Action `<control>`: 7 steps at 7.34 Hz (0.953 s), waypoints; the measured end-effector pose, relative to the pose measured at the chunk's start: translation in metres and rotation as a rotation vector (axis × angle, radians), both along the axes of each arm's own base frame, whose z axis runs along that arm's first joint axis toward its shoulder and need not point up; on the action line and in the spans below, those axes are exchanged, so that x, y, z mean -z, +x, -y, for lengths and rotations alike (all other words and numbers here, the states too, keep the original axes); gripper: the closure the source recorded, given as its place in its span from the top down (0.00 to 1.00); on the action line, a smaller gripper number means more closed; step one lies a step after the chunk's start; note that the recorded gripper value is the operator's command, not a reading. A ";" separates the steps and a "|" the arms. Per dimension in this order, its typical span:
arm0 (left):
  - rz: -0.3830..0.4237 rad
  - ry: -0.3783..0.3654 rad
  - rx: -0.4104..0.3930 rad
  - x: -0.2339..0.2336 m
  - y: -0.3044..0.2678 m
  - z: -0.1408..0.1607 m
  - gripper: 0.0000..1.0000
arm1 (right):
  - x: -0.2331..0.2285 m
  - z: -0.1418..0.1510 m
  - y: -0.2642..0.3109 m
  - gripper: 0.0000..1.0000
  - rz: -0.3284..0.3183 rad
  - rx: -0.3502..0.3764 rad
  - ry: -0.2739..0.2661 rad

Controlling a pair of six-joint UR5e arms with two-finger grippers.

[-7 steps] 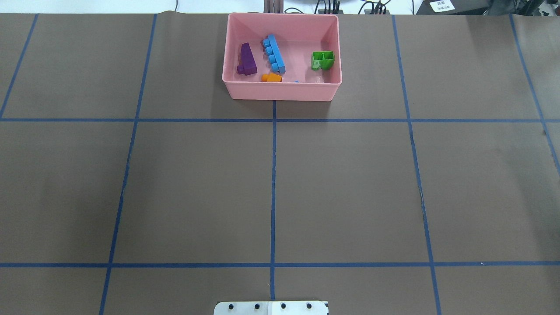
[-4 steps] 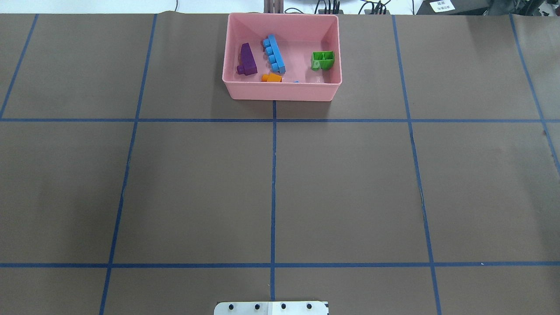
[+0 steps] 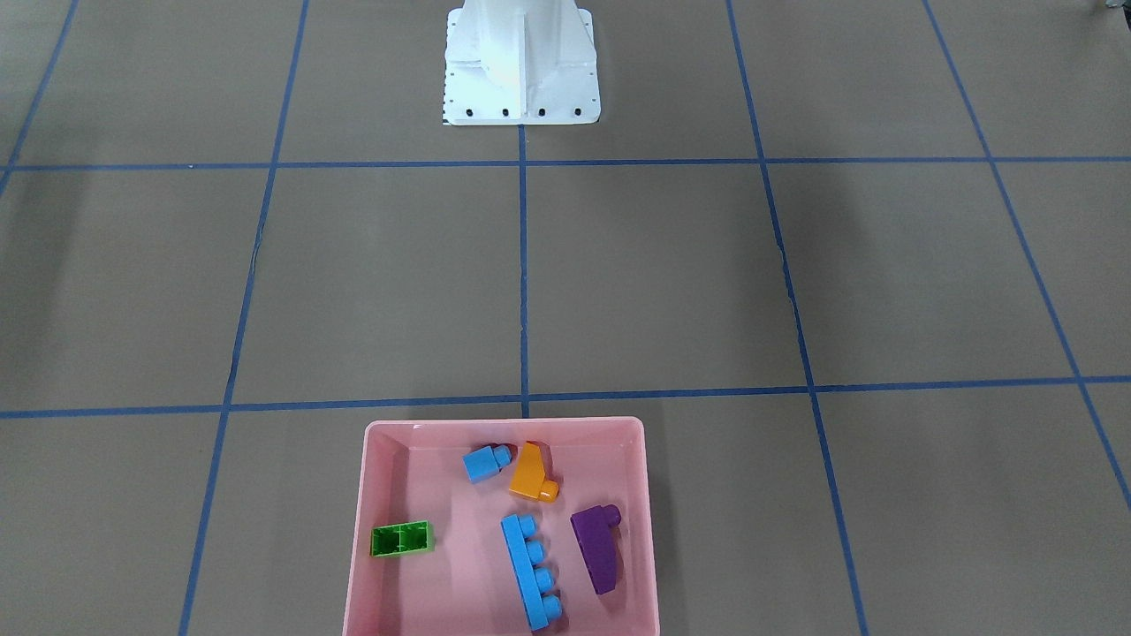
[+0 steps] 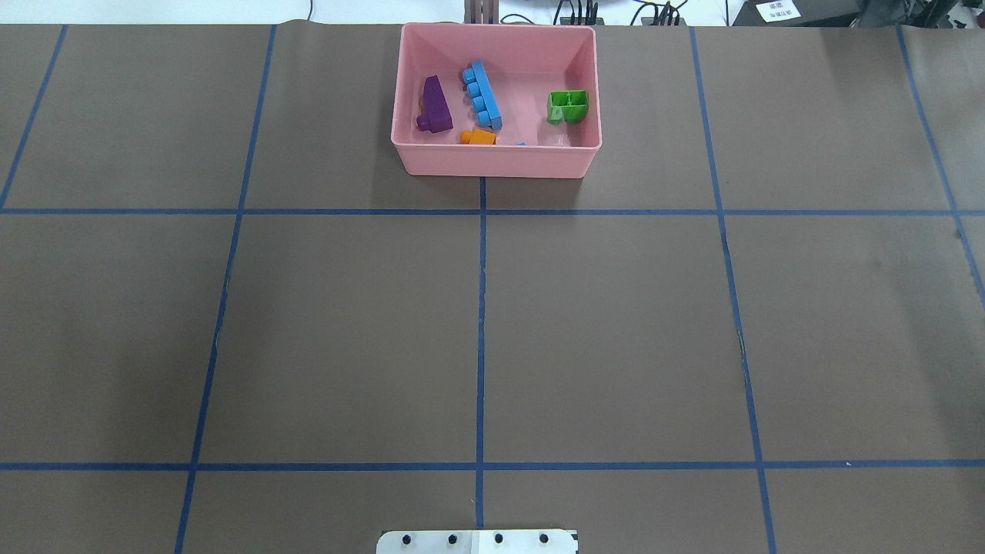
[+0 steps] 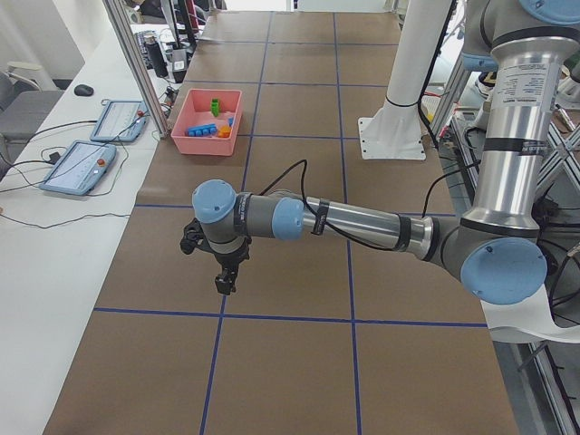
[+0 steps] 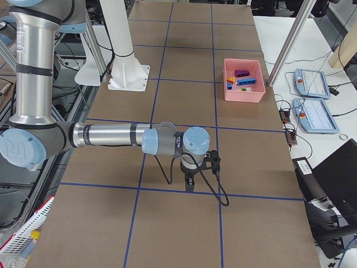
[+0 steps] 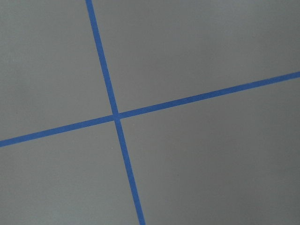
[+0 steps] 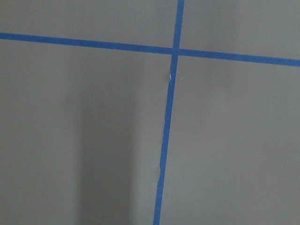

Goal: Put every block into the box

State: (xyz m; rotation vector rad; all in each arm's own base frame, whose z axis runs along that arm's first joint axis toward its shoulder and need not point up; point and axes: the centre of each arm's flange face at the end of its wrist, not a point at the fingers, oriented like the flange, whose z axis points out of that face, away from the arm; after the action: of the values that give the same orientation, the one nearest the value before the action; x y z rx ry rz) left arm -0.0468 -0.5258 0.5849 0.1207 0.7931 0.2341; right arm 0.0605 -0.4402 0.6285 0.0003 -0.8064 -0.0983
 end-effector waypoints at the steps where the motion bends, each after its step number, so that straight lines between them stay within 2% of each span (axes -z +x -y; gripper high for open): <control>1: 0.010 0.005 0.002 -0.004 -0.008 -0.002 1.00 | 0.006 0.001 0.001 1.00 -0.001 0.000 0.008; 7: 0.022 0.003 0.015 -0.010 -0.018 -0.010 1.00 | 0.013 0.003 0.000 1.00 -0.011 -0.009 0.012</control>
State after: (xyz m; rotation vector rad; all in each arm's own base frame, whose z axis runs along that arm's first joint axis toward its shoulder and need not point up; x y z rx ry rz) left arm -0.0649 -0.5155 0.5946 0.1264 0.7703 0.2220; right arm 0.0601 -0.4430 0.6157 0.0142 -0.7946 -0.0946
